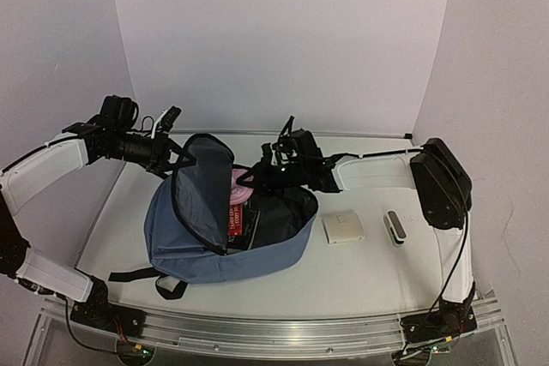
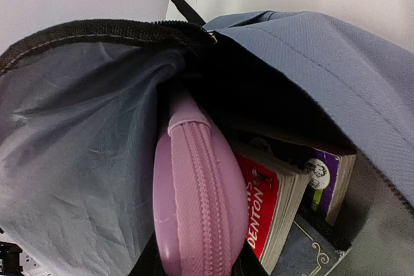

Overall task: Pack the student bag
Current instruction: Place the stationery in the student bag.

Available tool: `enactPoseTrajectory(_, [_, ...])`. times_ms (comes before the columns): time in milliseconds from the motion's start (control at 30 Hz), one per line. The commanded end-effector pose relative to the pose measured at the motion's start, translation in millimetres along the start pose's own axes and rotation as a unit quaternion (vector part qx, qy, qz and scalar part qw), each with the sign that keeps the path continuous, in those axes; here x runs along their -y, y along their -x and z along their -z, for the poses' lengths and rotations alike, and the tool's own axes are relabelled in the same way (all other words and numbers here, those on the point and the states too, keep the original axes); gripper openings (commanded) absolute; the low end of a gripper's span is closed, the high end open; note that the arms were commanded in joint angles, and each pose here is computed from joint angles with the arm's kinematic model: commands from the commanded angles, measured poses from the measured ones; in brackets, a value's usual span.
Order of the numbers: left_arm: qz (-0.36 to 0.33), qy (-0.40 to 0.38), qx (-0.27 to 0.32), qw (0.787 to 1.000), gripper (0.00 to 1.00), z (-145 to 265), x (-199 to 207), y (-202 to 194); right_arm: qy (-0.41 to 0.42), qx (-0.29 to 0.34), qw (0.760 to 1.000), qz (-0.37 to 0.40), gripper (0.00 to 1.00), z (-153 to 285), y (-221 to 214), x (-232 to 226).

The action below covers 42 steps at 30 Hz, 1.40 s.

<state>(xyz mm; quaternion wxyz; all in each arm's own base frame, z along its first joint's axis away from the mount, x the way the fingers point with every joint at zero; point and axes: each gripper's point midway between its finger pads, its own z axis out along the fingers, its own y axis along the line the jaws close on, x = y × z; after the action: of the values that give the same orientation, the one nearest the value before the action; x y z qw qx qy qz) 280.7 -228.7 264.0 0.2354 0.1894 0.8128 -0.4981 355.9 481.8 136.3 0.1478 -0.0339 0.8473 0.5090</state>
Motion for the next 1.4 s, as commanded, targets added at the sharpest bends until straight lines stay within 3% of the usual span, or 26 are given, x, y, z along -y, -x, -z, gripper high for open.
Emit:
enactPoseTrajectory(0, [-0.033,-0.022,0.012,0.999,0.00,-2.2,2.3,7.0,-0.028,0.044,0.999,0.014,0.33,-5.0,8.5,4.4])
enactPoseTrajectory(167, [-0.027,-0.014,0.006,1.000,0.00,-5.1,-6.1,3.0,-0.072,0.090,0.993,0.036,0.62,24.1,14.3,12.0])
enactPoseTrajectory(400, [-0.033,-0.009,0.010,0.999,0.00,-1.3,-5.2,4.0,-0.108,0.091,0.989,0.036,0.69,33.5,7.1,30.6])
enactPoseTrajectory(833, [-0.026,-0.015,0.003,1.000,0.00,-3.5,-7.7,0.0,-0.086,0.075,0.993,0.042,0.40,11.9,1.4,14.5])
enactPoseTrajectory(1367, [-0.008,-0.037,-0.011,0.999,0.00,-11.1,-11.4,-2.5,-0.045,0.046,0.996,0.054,0.32,-33.3,-13.0,-14.1])
